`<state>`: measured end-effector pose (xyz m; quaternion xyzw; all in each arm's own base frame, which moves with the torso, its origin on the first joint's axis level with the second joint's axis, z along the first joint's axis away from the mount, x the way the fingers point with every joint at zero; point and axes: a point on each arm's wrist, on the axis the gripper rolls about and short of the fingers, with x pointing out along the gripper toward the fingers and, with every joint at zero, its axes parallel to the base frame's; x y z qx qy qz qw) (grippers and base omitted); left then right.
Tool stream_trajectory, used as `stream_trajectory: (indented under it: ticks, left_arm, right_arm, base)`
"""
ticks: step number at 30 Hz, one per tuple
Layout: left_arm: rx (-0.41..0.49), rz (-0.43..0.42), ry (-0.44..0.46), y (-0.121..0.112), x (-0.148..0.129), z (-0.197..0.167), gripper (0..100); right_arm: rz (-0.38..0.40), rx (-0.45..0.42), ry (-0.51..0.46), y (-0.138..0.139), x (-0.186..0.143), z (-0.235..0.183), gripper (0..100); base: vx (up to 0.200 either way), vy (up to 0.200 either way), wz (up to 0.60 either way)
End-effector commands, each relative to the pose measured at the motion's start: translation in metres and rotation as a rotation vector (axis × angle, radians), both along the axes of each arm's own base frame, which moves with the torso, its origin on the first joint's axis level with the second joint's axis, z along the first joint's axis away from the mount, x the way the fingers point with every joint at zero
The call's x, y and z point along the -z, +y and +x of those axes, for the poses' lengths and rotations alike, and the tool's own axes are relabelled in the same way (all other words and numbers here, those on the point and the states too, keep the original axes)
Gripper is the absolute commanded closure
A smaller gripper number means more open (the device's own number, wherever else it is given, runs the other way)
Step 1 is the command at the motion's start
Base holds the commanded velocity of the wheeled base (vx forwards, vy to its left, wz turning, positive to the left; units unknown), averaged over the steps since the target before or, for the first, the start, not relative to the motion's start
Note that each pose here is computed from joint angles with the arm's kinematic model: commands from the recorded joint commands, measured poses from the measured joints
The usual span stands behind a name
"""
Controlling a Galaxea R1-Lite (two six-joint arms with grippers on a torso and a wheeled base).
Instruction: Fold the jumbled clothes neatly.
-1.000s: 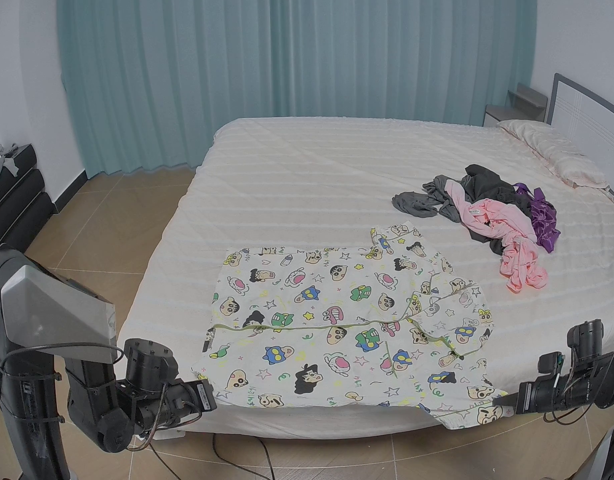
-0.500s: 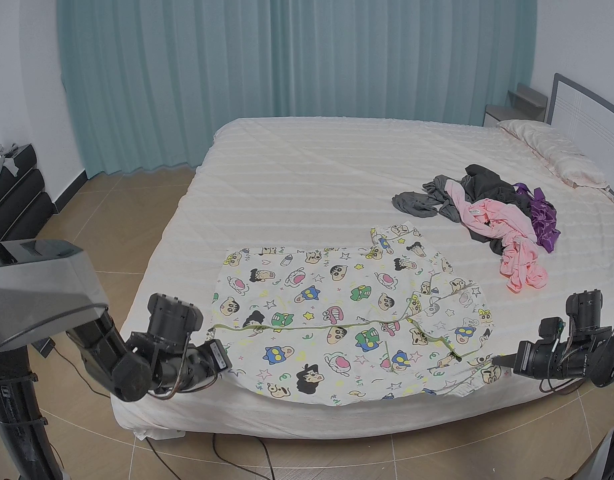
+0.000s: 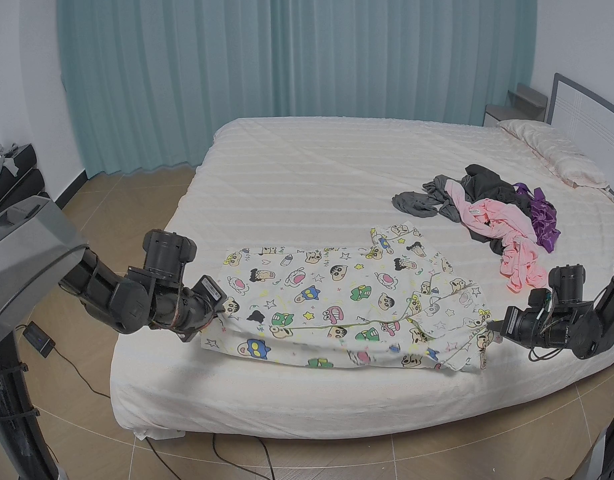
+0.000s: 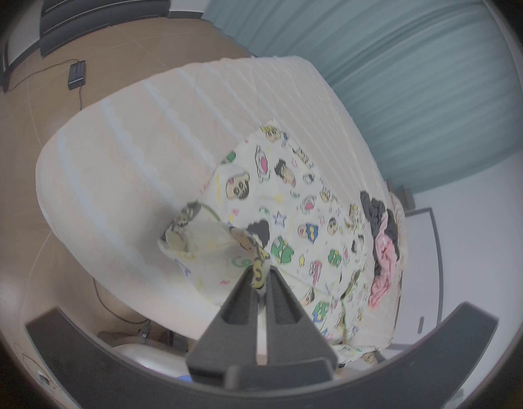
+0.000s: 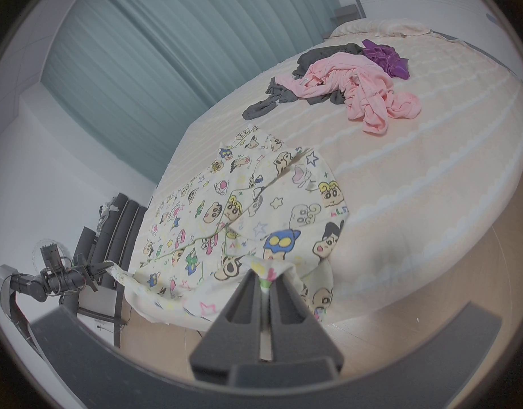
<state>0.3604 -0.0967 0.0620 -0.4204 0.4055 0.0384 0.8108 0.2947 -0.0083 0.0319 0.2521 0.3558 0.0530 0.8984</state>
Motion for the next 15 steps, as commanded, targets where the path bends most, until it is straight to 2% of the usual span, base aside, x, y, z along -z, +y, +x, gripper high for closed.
stream_trajectory:
  ticks: [1,7,15]
  left_arm:
    - [-0.026,-0.039,0.001,0.014,0.002,0.012,100]
    - [-0.034,-0.051,0.02,0.016,0.015,0.026,100]
    - [-0.035,-0.043,0.056,0.018,0.02,0.019,100]
  right_arm:
    - [0.01,0.022,0.009,0.002,0.01,0.017,100]
    - [0.03,0.039,-0.012,0.003,0.008,0.03,100]
    - [0.036,0.04,-0.031,0.004,-0.001,0.026,100]
  base:
    - [0.0,0.0,0.0]
    - [0.0,0.0,0.0]
    - [0.0,0.0,0.0]
